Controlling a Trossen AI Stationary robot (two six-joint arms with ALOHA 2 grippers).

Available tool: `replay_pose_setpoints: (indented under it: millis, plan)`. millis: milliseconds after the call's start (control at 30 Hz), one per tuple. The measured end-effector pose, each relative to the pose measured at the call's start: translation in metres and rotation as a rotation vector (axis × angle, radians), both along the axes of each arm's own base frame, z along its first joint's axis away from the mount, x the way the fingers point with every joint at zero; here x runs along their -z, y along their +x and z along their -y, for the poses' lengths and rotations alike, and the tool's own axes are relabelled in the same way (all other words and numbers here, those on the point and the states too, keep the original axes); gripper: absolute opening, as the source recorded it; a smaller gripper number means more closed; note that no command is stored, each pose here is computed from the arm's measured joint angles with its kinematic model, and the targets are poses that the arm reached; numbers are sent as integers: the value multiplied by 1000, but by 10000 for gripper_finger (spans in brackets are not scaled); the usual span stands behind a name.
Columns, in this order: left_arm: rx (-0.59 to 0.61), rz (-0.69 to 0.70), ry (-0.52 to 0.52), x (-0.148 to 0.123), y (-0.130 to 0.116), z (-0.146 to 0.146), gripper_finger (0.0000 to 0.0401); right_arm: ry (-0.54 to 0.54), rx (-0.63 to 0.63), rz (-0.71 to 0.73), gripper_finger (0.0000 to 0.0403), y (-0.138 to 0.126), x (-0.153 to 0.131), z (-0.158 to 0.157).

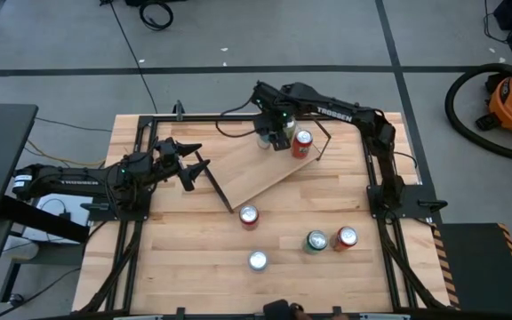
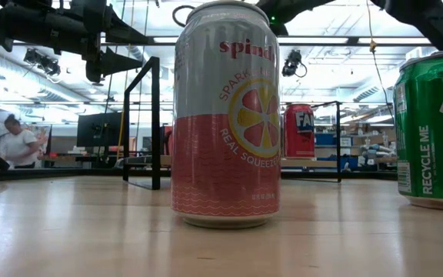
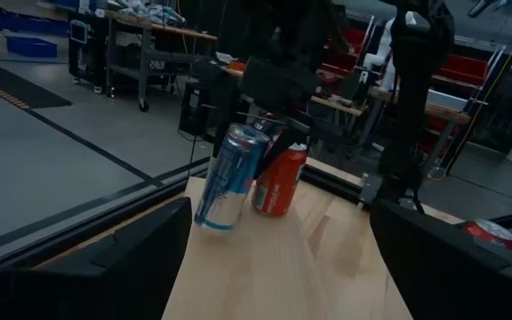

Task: Place canned beverage on shelf
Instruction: Put the blue soda can on the shelf

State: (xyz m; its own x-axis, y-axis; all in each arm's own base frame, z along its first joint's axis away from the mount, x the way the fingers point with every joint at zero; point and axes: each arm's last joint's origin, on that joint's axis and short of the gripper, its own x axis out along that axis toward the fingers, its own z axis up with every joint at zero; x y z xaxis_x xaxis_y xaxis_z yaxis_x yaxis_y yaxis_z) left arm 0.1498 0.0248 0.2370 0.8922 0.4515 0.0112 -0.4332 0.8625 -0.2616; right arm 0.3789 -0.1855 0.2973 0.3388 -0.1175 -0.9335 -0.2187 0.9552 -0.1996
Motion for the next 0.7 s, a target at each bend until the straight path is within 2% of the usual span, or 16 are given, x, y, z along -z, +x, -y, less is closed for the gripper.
replay_pose_setpoints:
  millis: [367, 700]
  plan:
    - [0, -4, 1, 0, 0, 0, 357, 3, -1, -39, 265, 5, 14, 4]
    - [0, -7, 0, 1, 0, 0, 357, -32, 5, -62, 311, 6, 15, 0]
